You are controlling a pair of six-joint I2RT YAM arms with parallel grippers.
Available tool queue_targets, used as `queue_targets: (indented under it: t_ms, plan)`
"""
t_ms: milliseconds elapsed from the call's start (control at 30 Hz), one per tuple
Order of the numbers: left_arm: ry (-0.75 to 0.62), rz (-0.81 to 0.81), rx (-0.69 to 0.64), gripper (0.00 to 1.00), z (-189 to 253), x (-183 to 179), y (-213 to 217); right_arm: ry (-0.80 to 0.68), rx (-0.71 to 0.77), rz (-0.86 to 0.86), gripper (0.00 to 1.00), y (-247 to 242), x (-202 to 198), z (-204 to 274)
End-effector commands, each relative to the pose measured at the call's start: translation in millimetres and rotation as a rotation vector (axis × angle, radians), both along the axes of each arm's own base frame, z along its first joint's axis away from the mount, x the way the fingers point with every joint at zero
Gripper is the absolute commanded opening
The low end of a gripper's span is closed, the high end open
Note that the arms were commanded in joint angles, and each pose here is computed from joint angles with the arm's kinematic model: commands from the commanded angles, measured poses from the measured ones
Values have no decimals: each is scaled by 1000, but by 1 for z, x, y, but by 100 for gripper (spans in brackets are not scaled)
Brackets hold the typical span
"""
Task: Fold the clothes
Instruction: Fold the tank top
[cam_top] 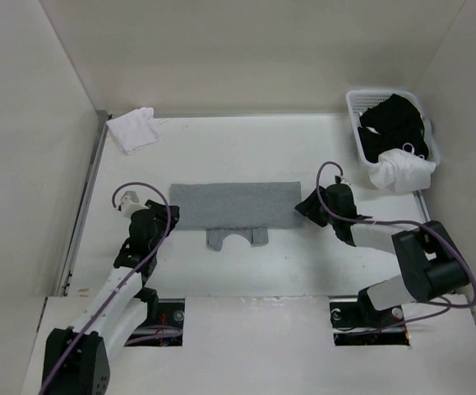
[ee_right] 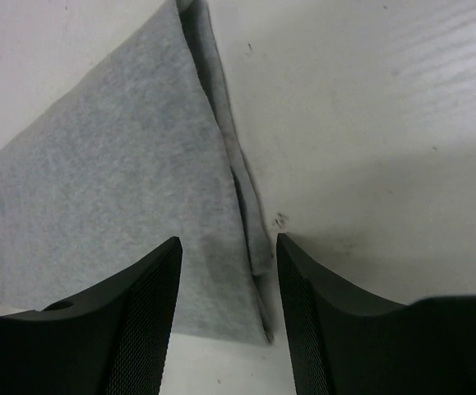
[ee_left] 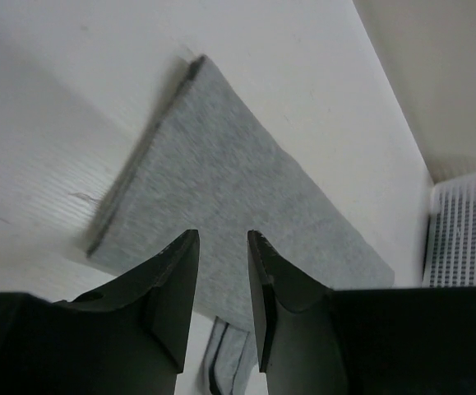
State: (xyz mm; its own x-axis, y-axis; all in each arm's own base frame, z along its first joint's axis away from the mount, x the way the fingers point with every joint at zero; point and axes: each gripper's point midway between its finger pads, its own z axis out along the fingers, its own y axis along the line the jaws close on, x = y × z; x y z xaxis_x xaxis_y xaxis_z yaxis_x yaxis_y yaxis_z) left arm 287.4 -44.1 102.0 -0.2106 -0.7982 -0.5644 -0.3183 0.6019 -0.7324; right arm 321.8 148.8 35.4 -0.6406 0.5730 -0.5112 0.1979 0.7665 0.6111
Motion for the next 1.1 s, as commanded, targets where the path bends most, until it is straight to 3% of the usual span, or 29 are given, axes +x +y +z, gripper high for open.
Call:
queue_targets:
  t_ms: [0,100,267,333,667,867,1067]
  plan:
    - [-120,-21,37,29,34,19,-21,-41,33,6,54,9,21,12]
    - [-149,-70,50,29,42,23,-44,-10,64,3,47,17,29,7]
    - [-224,-172,5,29,67,28,-84,-51,111,-71,7,16,44,13]
    - [-246,-213,-10,29,76,28,-101,-111,102,-119,2,4,43,26]
    - [-236,-333,-32,30,65,20,-150,-318,-33,-148,1,-41,-3,124]
    - [-255,-335,-50,31,71,18,-147,-392,-71,39,2,21,-10,186]
    - [-285,-294,-64,31,76,11,-126,-337,-158,222,4,110,-1,179]
